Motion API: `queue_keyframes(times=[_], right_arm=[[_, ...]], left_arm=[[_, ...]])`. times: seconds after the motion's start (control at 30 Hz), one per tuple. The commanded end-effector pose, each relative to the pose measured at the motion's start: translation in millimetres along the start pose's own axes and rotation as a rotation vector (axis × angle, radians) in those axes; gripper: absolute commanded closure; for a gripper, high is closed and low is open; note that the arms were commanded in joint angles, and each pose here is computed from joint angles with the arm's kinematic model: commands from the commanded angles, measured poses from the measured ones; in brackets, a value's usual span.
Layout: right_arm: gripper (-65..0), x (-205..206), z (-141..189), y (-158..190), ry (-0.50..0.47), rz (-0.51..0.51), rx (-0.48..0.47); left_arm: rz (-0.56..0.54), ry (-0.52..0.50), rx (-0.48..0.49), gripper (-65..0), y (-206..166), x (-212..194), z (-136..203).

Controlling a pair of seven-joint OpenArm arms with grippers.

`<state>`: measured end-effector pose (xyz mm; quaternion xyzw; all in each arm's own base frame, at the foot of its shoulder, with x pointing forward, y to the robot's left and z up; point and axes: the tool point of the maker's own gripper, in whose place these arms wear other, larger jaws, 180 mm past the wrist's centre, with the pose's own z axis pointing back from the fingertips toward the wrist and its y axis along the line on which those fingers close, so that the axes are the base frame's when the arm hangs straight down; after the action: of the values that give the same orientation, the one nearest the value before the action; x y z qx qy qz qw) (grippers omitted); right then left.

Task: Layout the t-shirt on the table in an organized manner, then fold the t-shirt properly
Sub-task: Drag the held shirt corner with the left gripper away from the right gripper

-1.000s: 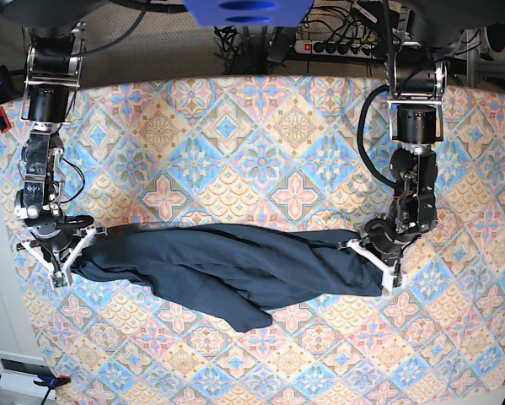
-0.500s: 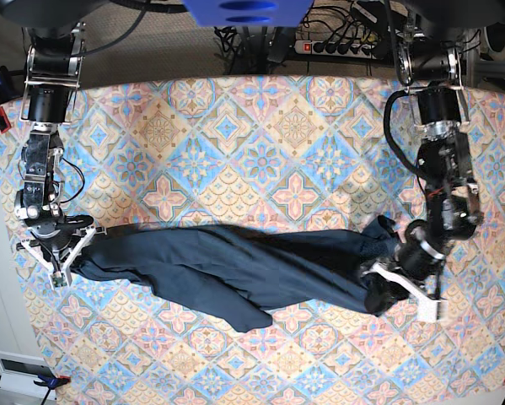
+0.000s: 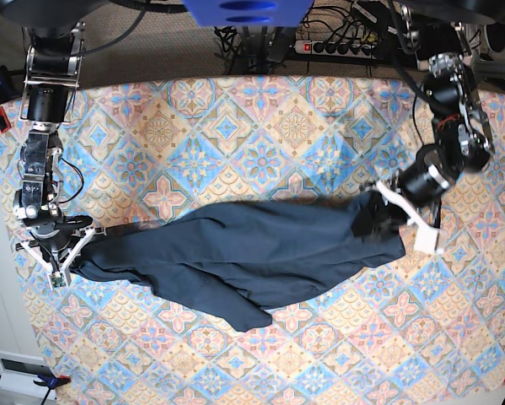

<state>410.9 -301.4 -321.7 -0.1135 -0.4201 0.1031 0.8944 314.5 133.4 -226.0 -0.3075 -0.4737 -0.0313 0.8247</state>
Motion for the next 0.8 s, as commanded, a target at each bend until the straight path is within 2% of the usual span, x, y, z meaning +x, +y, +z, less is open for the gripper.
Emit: queue_keyframes(times=[0.0, 0.1, 0.17, 0.33, 0.6, 0.77], right_arm=[[-0.7, 24, 8, -19, -0.068, 0.013, -0.043], [-0.7, 30, 14, -28, -0.082, 0.041, -0.062], [-0.7, 30, 14, -29, -0.082, 0.042, -0.063], [-0.7, 29, 13, -29, -0.078, 0.041, -0.063], [-0.8, 28, 13, -28, -0.075, 0.04, -0.06], [-0.8, 28, 13, -30, -0.075, 0.039, -0.064]], left_arm=[[-0.011, 0.001, -0.012, 0.0, -2, -2, 7], [0.048, 0.146, -0.029, 0.0, -6, -56, 14], [0.05, 0.255, -0.052, 0.0, -14, -89, 17], [0.051, 0.455, -0.123, 0.0, -37, -149, 26], [-0.046, 0.719, -0.206, 0.0, -51, -204, 54], [-0.08, 0.823, -0.242, 0.0, -57, -225, 71]])
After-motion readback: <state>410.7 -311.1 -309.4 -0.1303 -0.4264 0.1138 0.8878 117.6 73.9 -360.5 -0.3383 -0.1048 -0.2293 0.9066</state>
